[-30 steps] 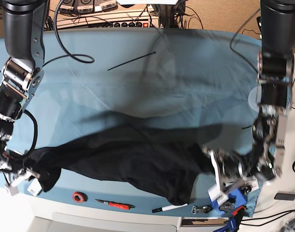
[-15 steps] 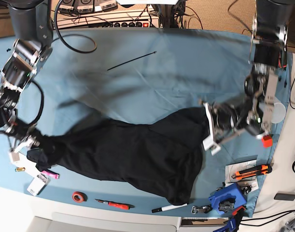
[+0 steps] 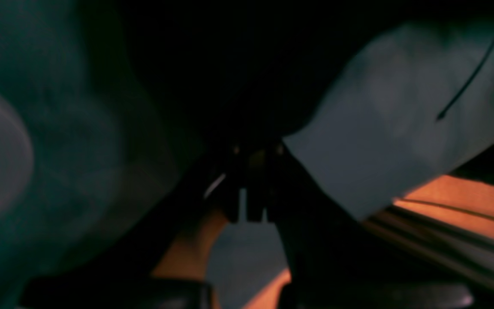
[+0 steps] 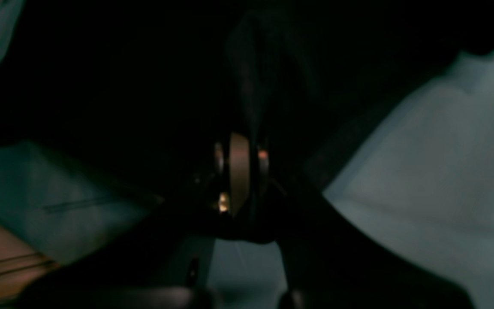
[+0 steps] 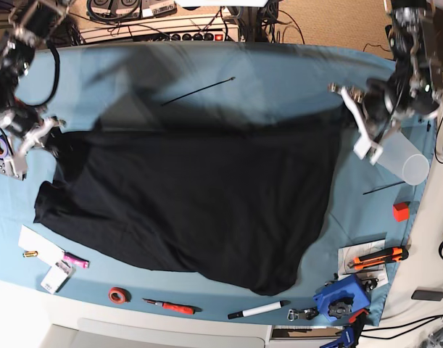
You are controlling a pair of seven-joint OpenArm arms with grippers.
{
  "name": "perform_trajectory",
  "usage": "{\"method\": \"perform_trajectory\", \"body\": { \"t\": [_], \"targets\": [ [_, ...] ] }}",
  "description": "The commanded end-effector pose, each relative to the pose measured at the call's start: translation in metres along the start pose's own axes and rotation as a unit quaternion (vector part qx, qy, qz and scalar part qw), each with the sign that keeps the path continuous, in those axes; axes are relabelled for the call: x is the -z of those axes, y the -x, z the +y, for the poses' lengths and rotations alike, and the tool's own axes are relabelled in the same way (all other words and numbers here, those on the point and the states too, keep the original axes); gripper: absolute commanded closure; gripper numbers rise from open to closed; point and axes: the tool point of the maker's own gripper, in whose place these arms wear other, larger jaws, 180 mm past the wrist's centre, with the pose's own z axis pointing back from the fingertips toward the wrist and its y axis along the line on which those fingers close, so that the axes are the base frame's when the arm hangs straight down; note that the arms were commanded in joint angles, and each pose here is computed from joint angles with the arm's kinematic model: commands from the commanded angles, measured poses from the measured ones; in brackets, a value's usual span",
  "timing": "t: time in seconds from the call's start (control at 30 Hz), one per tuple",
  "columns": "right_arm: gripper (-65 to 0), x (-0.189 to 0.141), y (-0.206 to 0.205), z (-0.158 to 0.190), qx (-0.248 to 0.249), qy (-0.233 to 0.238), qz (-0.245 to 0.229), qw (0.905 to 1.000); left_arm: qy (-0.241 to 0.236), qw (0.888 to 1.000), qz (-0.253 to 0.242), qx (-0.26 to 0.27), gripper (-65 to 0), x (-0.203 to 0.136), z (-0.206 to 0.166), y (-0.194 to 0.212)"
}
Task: Layout the t-shirt on the table in an organized manner, then fold the t-shirt properly
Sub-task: 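Drag the t-shirt flat across the table with both grippers, then release the t-shirt and move both grippers back over its edge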
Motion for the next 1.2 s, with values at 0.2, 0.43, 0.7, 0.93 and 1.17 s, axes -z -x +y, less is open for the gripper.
{"method": "perform_trajectory", "body": {
  "t": [0.2,0.43,0.7,0.93,1.17],
  "targets": [
    [0.0,-0.061,0.016,-0.034,0.008,0.087,-0.012,0.9961,-0.038,0.999,-0.002,0.006,0.0,-0.04,-0.004,0.023],
    [0.0,-0.077,0.053,-0.038,0.006,0.098,0.037,0.9945,-0.043,0.997,0.06,-0.019,0.0,-0.043,-0.014,0.072],
    [0.0,-0.079,0.073,-0.035,0.016,0.096,0.06,0.9934,-0.033,0.996,0.071,-0.038,0.0,-0.045,-0.036,0.089],
    [0.0,-0.068,0.102,-0.024,0.042,0.094,0.071,0.9921,-0.064,0.995,0.07,-0.005,0.0,-0.065,-0.048,0.082],
    [0.0,-0.068,0.118,-0.028,0.05,0.114,0.094,0.9877,-0.061,0.992,0.11,-0.017,0.0,-0.071,-0.055,0.108]
  ]
}}
